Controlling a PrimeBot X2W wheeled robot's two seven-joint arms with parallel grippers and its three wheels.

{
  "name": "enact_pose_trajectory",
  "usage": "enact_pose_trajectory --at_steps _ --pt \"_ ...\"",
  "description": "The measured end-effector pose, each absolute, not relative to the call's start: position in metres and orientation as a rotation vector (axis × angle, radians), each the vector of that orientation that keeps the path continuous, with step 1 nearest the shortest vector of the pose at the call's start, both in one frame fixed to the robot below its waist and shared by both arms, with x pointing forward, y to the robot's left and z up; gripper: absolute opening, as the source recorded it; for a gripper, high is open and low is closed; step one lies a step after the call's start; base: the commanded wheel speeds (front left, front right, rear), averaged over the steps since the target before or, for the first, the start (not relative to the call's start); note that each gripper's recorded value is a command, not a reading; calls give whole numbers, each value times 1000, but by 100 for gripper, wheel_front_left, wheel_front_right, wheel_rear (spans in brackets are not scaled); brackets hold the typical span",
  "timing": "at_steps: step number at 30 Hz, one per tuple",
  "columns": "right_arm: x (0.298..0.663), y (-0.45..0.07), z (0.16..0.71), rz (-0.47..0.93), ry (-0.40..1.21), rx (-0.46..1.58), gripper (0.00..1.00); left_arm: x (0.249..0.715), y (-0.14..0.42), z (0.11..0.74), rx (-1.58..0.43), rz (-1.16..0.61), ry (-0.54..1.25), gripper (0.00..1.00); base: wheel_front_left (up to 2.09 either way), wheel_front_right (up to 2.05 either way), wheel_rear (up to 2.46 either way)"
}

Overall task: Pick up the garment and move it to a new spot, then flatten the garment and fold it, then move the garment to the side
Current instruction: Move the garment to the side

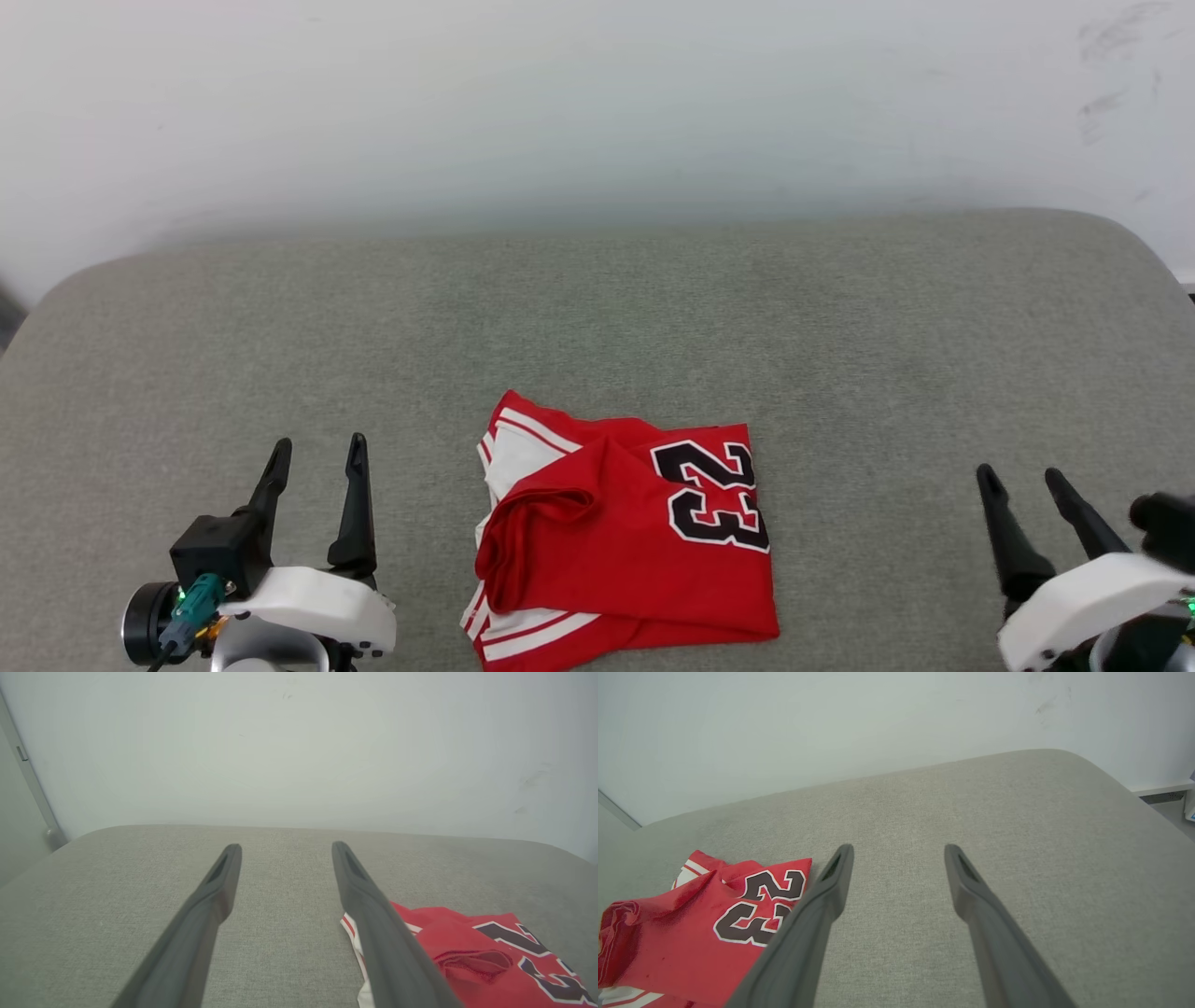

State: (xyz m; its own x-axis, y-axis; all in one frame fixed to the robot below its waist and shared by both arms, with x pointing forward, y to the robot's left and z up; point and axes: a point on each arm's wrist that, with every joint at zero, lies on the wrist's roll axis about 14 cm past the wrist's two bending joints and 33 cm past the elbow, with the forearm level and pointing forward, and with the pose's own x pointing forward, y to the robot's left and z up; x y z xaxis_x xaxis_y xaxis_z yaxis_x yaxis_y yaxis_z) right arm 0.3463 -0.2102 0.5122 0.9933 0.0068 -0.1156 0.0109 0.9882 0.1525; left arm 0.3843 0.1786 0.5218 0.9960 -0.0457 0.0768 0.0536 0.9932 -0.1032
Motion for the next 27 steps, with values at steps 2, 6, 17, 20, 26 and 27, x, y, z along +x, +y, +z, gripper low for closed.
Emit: enact_pose_trajectory --at_steps 2,6,17,20,26,27 --pt "351 -224 500 -32 181 225 100 384 180 524 -118 -39 -84 100 0 0 0" --pt "366 -241 477 -57 304 426 100 384 186 528 -127 -11 -100 100 0 0 0" --pt "388 -130 400 223 813 789 100 387 211 534 -114 64 -137 100 0 0 0" --pt "386 -109 394 276 879 845 100 386 217 532 -112 80 -132 100 0 0 0" --pt "383 -71 381 366 997 891 55 382 228 523 -105 112 -110 100 0 0 0" --pt "384 -66 380 378 1007 892 25 382 230 522 -104 117 -106 100 0 0 0"
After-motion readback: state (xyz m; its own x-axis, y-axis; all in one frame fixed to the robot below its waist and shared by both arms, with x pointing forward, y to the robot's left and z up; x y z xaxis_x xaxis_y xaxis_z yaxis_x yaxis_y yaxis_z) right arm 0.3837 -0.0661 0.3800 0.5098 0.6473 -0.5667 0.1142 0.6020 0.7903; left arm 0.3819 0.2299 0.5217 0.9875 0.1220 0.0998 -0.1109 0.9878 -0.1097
